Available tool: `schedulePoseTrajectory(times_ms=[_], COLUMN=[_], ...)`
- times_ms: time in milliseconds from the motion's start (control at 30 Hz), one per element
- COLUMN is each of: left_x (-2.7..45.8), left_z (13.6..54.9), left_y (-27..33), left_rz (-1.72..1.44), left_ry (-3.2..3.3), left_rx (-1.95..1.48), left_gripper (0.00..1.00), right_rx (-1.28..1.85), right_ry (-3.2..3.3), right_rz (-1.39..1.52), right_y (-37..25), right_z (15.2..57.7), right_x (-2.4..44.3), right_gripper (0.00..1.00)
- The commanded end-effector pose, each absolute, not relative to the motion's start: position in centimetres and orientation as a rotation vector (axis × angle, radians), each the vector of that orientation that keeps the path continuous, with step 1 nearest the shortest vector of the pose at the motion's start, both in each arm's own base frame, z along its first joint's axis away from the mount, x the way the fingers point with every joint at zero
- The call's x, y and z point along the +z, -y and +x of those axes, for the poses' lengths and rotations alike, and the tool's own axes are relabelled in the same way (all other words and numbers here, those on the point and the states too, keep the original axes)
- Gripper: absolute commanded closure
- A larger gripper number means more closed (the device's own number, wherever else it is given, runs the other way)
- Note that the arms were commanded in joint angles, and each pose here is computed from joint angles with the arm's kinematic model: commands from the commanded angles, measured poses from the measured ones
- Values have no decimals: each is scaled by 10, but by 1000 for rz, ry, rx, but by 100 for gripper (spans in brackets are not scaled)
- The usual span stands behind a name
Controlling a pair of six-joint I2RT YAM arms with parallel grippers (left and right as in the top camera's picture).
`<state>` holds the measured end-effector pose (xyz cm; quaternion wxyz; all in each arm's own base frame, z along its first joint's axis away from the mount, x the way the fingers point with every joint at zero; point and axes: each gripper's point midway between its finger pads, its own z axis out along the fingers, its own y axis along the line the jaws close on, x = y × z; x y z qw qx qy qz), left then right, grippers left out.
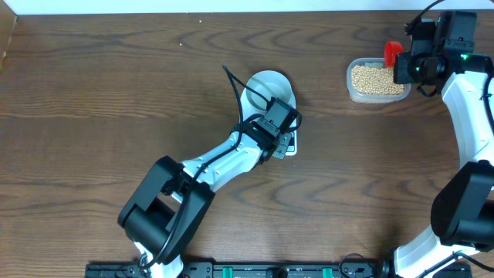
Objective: Scoop item into bowl and weigh 50g on scale
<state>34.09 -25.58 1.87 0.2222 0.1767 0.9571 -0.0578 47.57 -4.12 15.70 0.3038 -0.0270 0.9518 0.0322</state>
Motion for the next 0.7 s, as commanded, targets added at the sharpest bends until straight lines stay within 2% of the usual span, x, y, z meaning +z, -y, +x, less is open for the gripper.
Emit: schedulePoseTrajectory(times_ms=[0, 233, 467, 667], left_x=[-5, -7, 30, 35], left_z=[334, 333, 344, 344], left_y=[249, 249, 254, 255], left_rz=[512, 519, 546, 542], left_ry=[-2694, -2700, -2603, -2592], left_rx=[-127, -133, -170, -177], left_gripper=[92, 93, 93, 93], right_rx=[63, 63, 63, 63], right_ry=[-2489, -2490, -2489, -2489], right_rz=[-83, -83, -83, -83], right_y=[46, 46, 46, 46], right_z=[478, 478, 478, 478], right_x=[171, 171, 171, 171], right_gripper=[99, 99, 99, 99])
